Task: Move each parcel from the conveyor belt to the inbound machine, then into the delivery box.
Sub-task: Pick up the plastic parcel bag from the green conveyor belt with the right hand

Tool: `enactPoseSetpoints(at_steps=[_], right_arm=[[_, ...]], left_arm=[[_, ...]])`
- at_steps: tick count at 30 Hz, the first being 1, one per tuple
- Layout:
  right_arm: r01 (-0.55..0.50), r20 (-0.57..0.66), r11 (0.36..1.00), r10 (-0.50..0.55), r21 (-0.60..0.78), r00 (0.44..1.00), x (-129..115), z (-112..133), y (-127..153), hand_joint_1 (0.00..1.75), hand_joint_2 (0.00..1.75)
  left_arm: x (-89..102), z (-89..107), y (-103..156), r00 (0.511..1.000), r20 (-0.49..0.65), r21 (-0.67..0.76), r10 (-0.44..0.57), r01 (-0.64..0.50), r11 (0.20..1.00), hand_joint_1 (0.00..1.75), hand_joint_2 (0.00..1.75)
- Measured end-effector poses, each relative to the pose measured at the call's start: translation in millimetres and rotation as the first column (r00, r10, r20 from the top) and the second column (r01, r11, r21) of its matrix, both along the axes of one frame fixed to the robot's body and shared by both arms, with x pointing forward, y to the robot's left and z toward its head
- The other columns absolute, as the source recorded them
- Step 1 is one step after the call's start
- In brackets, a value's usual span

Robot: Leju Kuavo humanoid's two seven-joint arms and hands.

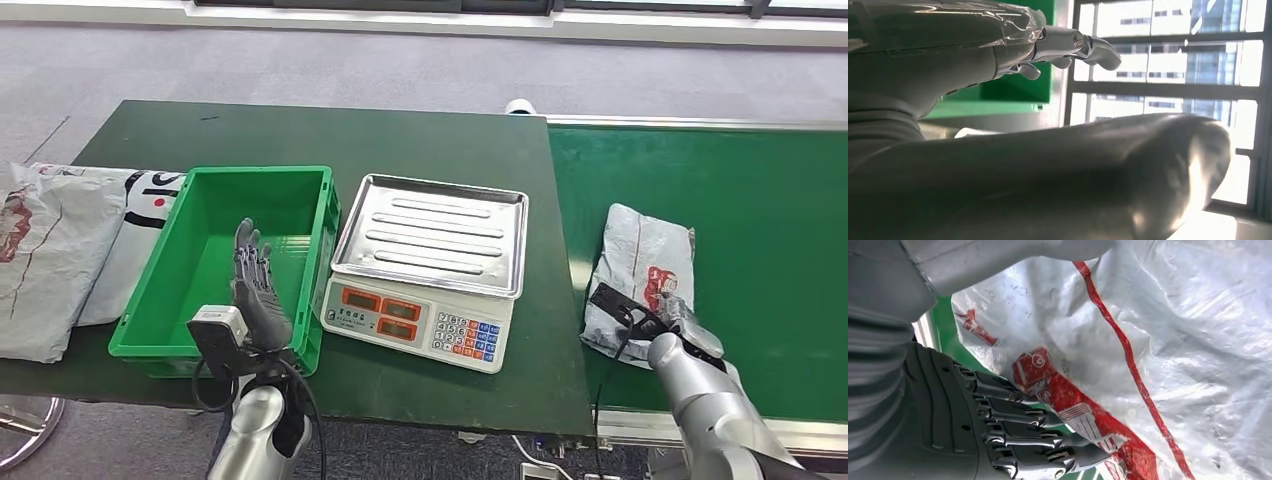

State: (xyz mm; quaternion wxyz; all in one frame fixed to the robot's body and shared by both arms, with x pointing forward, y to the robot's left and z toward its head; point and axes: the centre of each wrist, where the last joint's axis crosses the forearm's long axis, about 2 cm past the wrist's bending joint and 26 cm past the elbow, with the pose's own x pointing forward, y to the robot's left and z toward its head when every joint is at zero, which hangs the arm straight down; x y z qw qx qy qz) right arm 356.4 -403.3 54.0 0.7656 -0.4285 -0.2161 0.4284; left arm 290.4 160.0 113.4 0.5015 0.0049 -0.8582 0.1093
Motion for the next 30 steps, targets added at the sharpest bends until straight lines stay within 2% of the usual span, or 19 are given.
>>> enactPoseSetpoints(at_steps=[17,21,30], right_arm=[[-0.034,-0.020,0.998,0.035,0.045,0.999,4,-1,18,0.00,1.75],[-0.053,-0.028,0.997,0.055,0.049,0.998,6,1,19,1.75,1.75],[-0.107,-0.049,0.992,0.110,0.068,0.993,11,5,22,1.75,1.75]], left_arm=[[-0.3,-1.4,0,1.000,-0.009,0.003,0.010,-0.010,1.000,0.00,0.00],[-0.3,-0.1,0,1.000,-0.004,0.002,0.012,-0.012,1.000,0.00,0.00],[-0.1,1.6,1,1.000,0.000,0.000,0.009,-0.009,1.000,0.00,0.00]])
